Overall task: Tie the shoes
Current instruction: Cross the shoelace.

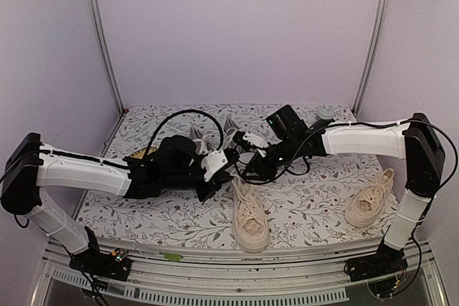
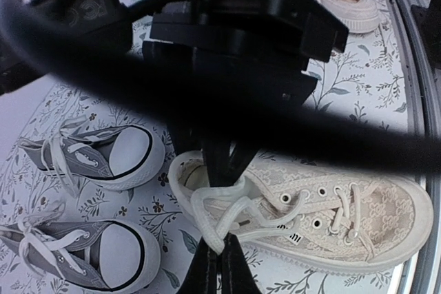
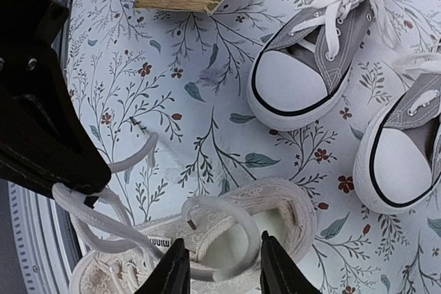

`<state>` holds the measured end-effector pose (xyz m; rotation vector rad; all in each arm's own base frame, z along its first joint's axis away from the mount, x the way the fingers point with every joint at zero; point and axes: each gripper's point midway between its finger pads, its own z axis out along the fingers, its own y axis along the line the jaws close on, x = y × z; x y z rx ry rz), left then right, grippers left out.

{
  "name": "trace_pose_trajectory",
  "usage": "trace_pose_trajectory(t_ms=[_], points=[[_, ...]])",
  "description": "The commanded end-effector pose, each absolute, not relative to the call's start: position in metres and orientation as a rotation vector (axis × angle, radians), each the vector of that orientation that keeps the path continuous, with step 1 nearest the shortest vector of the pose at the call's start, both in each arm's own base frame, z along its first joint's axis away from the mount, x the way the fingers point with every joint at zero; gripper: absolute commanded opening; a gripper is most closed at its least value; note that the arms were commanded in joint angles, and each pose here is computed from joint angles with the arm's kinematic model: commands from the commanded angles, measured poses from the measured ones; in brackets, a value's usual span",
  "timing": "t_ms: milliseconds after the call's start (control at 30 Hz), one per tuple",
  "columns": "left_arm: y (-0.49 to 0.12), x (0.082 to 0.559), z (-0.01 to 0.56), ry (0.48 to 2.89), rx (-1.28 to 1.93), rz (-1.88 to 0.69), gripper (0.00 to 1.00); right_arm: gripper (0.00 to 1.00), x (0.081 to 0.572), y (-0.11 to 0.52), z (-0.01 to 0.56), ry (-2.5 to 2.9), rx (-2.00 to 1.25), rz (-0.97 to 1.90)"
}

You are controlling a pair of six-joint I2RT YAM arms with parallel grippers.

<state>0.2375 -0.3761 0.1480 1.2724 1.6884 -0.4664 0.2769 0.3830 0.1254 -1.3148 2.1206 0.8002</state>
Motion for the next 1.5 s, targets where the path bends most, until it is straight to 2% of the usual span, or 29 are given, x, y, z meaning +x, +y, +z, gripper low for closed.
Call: trace_pose_trajectory(t_ms=[0,233,400,467,600,767,1000,1133,1267,1333,1467], points=[[-0.376,0.233,0.157,1.662,1.266,-0.450,0.00,0.39,0.284,0.371,0.127,2.112,-1.358,0.669],[-0.375,0.234,0.167,1.632,1.224,-0.459,0.00,0.47,0.279,0.368,0.151,2.002,-1.354,0.704],[-0.377,0.236,0.168,1.637,1.211,-0.468,0.00,0.50,0.241,0.387,0.157,1.833,-1.413,0.863],[-0.377,0.236,0.170,1.636,1.202,-0.474,0.00,0.47,0.235,0.394,0.161,1.770,-1.407,0.886],[-0.378,0.236,0.173,1.630,1.191,-0.482,0.00,0.26,0.231,0.398,0.170,1.721,-1.327,0.945],[-0.377,0.239,0.171,1.638,1.186,-0.466,0.00,0.15,0.227,0.398,0.159,1.741,-1.281,0.992],[-0.377,0.240,0.169,1.647,1.180,-0.458,0.00,0.18,0.234,0.385,0.158,1.795,-1.202,0.913],[-0.378,0.240,0.173,1.635,1.175,-0.469,0.00,0.25,0.224,0.369,0.176,1.750,-1.182,0.889],[-0.378,0.240,0.173,1.633,1.171,-0.470,0.00,0.31,0.217,0.362,0.159,1.788,-1.156,0.857],[-0.380,0.240,0.175,1.628,1.172,-0.476,0.00,0.30,0.210,0.369,0.152,1.794,-1.160,0.878],[-0.380,0.240,0.175,1.631,1.173,-0.476,0.00,0.20,0.212,0.382,0.142,1.795,-1.173,0.898]])
